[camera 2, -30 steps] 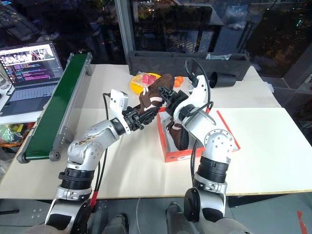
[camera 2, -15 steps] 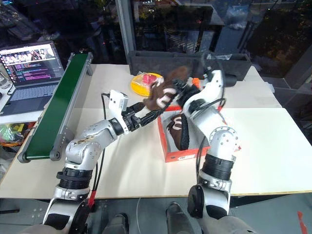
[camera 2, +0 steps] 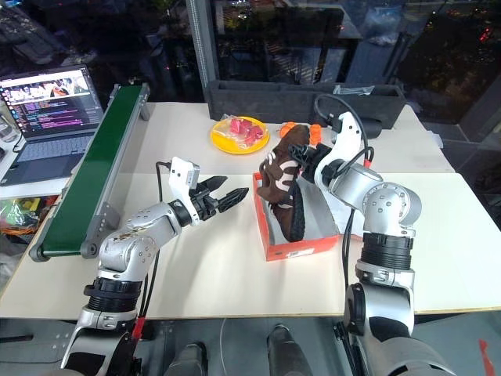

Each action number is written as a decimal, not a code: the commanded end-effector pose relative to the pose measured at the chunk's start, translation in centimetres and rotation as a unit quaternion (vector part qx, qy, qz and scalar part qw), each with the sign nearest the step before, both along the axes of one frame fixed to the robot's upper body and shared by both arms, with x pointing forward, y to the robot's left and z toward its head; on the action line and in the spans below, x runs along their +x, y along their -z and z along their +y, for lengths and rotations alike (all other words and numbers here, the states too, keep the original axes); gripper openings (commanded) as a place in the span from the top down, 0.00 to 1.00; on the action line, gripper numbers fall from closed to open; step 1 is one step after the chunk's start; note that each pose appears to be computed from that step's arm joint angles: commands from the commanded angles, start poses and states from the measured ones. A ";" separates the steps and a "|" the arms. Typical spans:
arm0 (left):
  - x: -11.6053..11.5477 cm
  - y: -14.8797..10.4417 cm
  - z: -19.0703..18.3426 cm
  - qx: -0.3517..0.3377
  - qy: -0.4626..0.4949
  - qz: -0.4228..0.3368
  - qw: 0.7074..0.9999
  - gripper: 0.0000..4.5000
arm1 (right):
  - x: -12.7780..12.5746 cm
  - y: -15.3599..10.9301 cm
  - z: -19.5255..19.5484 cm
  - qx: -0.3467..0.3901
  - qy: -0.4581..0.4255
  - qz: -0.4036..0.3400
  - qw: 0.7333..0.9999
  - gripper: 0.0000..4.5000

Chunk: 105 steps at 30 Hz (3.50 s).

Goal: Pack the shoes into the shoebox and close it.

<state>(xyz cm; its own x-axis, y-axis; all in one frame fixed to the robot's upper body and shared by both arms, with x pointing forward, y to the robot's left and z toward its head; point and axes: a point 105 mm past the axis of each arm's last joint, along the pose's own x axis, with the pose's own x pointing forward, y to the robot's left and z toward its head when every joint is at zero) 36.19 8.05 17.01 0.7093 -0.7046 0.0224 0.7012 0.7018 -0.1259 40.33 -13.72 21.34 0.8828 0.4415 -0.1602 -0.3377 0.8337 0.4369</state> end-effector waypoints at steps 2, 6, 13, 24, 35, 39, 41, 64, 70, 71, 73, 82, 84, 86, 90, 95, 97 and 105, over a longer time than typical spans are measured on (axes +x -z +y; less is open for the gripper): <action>-0.4 -1.1 0.0 -0.003 0.000 -0.023 1.000 0.05 | -0.1 0.6 -0.4 -0.045 -0.026 0.000 0.999 0.61; -0.6 -1.0 0.0 -0.003 -0.003 -0.022 1.000 0.05 | 0.0 2.3 -0.9 -0.094 -0.038 0.020 0.995 0.61; -0.6 -0.9 0.3 -0.002 -0.010 -0.022 1.000 0.05 | -0.6 5.0 -1.3 -0.231 -0.079 0.028 0.969 0.61; -0.4 -0.8 0.6 0.001 -0.020 -0.021 1.000 0.05 | -0.9 1.6 -1.4 -0.402 -0.129 -0.058 0.905 0.61; -0.5 -1.0 0.5 -0.002 -0.017 -0.020 1.000 0.05 | -0.1 -3.1 -0.6 -0.450 -0.104 -0.136 0.876 0.61; -0.5 -1.0 0.6 -0.001 -0.017 -0.020 1.000 0.05 | -0.7 -2.3 0.4 -0.438 -0.129 -0.129 0.880 0.61; -0.4 -1.1 0.6 -0.001 -0.018 -0.020 1.000 0.05 | -1.2 -1.7 0.9 -0.424 -0.147 -0.119 0.886 0.61; -0.2 -0.8 0.7 -0.002 -0.019 -0.017 1.000 0.05 | -3.7 14.1 -2.9 -0.344 -0.246 0.178 0.888 0.61; -0.1 -0.7 0.5 -0.004 -0.017 -0.015 1.000 0.05 | -3.3 17.6 -3.4 -0.376 -0.283 0.215 0.856 0.61; -0.1 -0.7 0.4 -0.003 -0.017 -0.014 1.000 0.05 | -3.0 18.1 -3.3 -0.373 -0.278 0.219 0.858 0.61; -0.1 -0.5 0.3 0.001 -0.015 -0.012 1.000 0.05 | -2.2 18.6 -3.1 -0.377 -0.261 0.217 0.862 0.61; -0.2 -0.6 0.5 0.004 -0.015 -0.013 1.000 0.04 | 0.2 16.6 -3.0 -0.341 -0.184 0.171 0.906 0.38; -0.2 -0.5 0.4 0.005 -0.013 -0.012 1.000 0.04 | 0.6 15.7 -3.4 -0.335 -0.158 0.158 0.916 0.24; -0.2 -0.5 0.3 0.004 -0.011 -0.012 1.000 0.04 | 1.0 14.4 -3.7 -0.328 -0.135 0.147 0.923 0.09; -0.2 -0.5 0.1 0.007 -0.004 -0.011 1.000 0.04 | 1.2 8.5 -4.4 -0.297 -0.093 0.089 0.946 0.02; -0.5 -0.5 -0.3 0.012 0.019 -0.012 1.000 0.04 | -1.1 2.6 -4.5 -0.262 -0.069 0.031 0.962 0.02; -1.0 -0.5 -0.7 0.015 0.044 -0.014 0.999 0.04 | -2.5 0.2 -4.2 -0.239 -0.066 0.008 0.969 0.02; -2.7 -0.4 -1.5 0.060 0.139 -0.039 0.988 0.04 | -5.9 -2.4 -5.8 -0.187 -0.013 -0.006 0.982 0.02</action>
